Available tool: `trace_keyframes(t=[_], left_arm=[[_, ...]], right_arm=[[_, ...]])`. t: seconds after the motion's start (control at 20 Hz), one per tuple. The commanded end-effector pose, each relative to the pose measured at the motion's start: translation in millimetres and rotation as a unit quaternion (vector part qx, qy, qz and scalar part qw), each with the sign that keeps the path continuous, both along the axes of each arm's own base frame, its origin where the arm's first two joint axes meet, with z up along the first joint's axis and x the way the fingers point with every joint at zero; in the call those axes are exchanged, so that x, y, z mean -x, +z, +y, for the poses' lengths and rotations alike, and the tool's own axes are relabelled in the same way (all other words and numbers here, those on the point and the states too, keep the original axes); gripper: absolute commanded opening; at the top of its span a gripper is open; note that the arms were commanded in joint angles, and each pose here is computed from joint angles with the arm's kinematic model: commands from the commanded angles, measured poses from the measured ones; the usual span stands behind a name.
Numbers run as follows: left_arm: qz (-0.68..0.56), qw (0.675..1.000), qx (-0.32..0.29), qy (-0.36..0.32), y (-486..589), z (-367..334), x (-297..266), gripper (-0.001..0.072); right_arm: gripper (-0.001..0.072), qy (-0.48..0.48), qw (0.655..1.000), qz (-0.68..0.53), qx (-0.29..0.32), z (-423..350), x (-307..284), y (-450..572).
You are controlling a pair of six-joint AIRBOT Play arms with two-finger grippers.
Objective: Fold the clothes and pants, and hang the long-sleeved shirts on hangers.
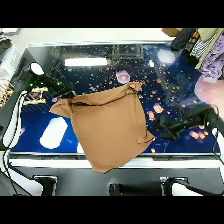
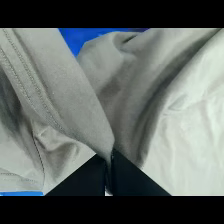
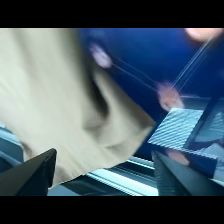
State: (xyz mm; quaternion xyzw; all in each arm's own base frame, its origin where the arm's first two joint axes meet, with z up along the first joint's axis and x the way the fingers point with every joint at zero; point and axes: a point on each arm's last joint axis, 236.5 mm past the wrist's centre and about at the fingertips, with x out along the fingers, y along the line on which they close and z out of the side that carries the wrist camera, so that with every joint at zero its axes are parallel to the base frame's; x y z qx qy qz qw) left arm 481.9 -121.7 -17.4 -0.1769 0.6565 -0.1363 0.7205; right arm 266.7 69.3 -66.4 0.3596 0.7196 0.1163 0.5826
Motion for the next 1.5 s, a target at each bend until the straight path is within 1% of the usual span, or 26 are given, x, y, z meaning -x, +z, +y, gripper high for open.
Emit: trace_keyframes(t=[0.0, 0.25, 0.3, 0.35, 0.4, 0.45, 0.5, 0.6, 0.7, 0.8, 0.9, 1.0, 1.05, 1.15, 1.2, 1.25, 1.3, 1.35, 1.45], left_arm=[[0.003, 1.000, 0.000, -0.002, 0, 0, 2, 0.0020], [0.004, 1.000, 0.000, -0.002, 0, -1, 2, 0.0020], [0.006, 1.000, 0.000, -0.003, 0, -1, 3, 0.0020], [0.007, 1.000, 0.000, -0.003, 0, -1, 4, 0.0020], [0.008, 1.000, 0.000, -0.004, 0, -1, 4, 0.0020], [0.010, 1.000, 0.000, -0.005, 0, 0, 5, 0.0020], [0.011, 1.000, 0.000, -0.005, 0, -1, 6, 0.0020], [0.014, 1.000, 0.000, -0.007, 0, -1, 8, 0.0020], [0.026, 1.000, 0.000, -0.013, 0, -1, 14, 0.0020], [0.047, 0.999, -0.001, -0.023, 0, -1, 25, 0.0020], [0.060, 0.998, -0.001, -0.028, -1, -4, 32, 0.0020], [0.066, 0.998, -0.002, -0.025, -1, -13, 34, 0.0020], [0.067, 0.997, -0.002, -0.030, -2, -18, 35, 0.0020], [0.069, 0.997, -0.003, -0.039, -5, -27, 38, 0.0020], [0.070, 0.997, -0.003, -0.044, -6, -31, 40, 0.0020], [0.071, 0.996, -0.004, -0.048, -7, -35, 41, 0.0020], [0.069, 0.996, -0.004, -0.049, -8, -38, 40, 0.0020], [0.067, 0.997, -0.003, -0.047, -8, -40, 39, 0.0019], [0.066, 0.997, -0.004, -0.048, -7, -41, 39, 0.0019]], right_arm=[[0.0677, -0.028, 1.000, 0.000, 0.002, 8, 20, -25], [0.0672, -0.076, 0.996, -0.044, 0.013, 7, -9, -30], [0.0652, -0.076, 0.996, -0.053, 0.019, 10, -14, -32], [0.0648, -0.067, 0.996, -0.058, 0.027, 16, -15, -35], [0.0493, -0.057, 0.996, -0.060, 0.035, 23, -15, -37], [0.0236, -0.051, 0.996, -0.060, 0.037, 29, -14, -38], [0.0035, -0.054, 0.996, -0.059, 0.032, 34, -16, -35], [0.0028, -0.068, 0.994, -0.086, 0.023, 34, -32, -17], [0.0028, -0.112, 0.982, -0.150, 0.040, 17, -80, 26], [0.0028, -0.174, 0.951, -0.242, 0.081, -21, -151, 82], [0.0028, -0.233, 0.910, -0.322, 0.117, -58, -221, 135], [0.0028, -0.270, 0.888, -0.354, 0.112, -75, -280, 156], [0.0029, -0.283, 0.887, -0.349, 0.104, -80, -306, 150], [0.0031, -0.301, 0.897, -0.315, 0.075, -78, -340, 127], [0.0076, -0.304, 0.904, -0.297, 0.052, -70, -348, 117], [0.0218, -0.305, 0.909, -0.282, 0.027, -62, -352, 111], [0.0365, -0.302, 0.913, -0.275, 0.016, -58, -351, 110], [0.0458, -0.290, 0.915, -0.280, 0.019, -60, -347, 116], [0.0467, -0.239, 0.922, -0.301, 0.033, -71, -326, 138]])
